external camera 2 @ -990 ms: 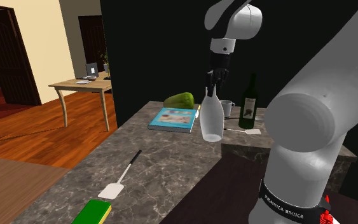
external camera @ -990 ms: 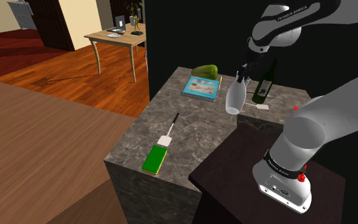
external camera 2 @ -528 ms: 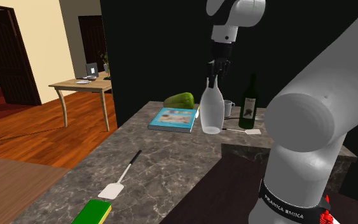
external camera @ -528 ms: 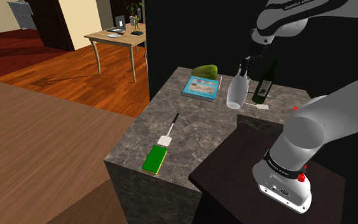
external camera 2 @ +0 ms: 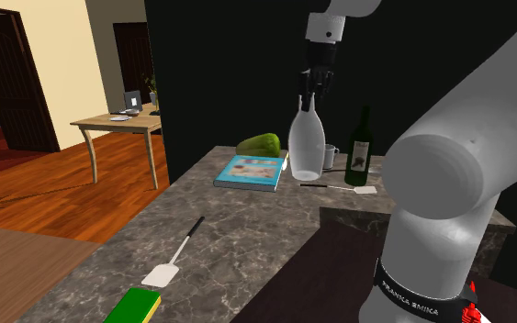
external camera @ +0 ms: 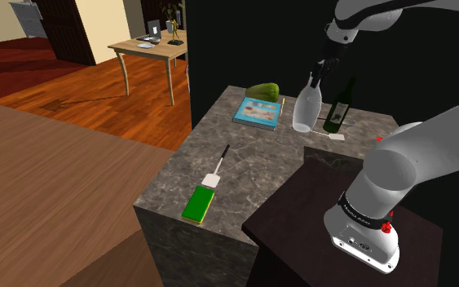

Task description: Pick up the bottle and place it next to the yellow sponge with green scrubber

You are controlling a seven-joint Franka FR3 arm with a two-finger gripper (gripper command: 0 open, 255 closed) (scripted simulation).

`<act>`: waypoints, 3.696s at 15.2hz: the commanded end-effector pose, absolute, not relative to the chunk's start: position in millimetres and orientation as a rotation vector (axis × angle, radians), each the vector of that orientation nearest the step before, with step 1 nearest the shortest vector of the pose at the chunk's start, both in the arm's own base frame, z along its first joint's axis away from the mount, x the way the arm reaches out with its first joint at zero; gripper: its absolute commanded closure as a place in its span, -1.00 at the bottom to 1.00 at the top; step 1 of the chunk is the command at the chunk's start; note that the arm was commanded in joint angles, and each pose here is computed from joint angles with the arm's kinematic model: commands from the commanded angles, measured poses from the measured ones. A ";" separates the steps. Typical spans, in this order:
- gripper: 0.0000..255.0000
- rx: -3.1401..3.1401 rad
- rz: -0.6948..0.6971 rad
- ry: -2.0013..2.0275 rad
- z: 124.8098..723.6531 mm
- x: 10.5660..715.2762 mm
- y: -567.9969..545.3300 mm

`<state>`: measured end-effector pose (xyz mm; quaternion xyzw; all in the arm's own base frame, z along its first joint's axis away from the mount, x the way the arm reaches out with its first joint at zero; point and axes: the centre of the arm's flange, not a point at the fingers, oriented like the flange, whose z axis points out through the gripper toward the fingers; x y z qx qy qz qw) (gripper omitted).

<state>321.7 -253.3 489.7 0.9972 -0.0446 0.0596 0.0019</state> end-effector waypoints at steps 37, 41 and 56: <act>1.00 3.129 0.187 -0.140 666.4 334.3 -202.3; 1.00 3.129 0.187 -0.140 666.6 346.9 -151.0; 1.00 3.129 0.187 -0.140 667.2 394.1 41.3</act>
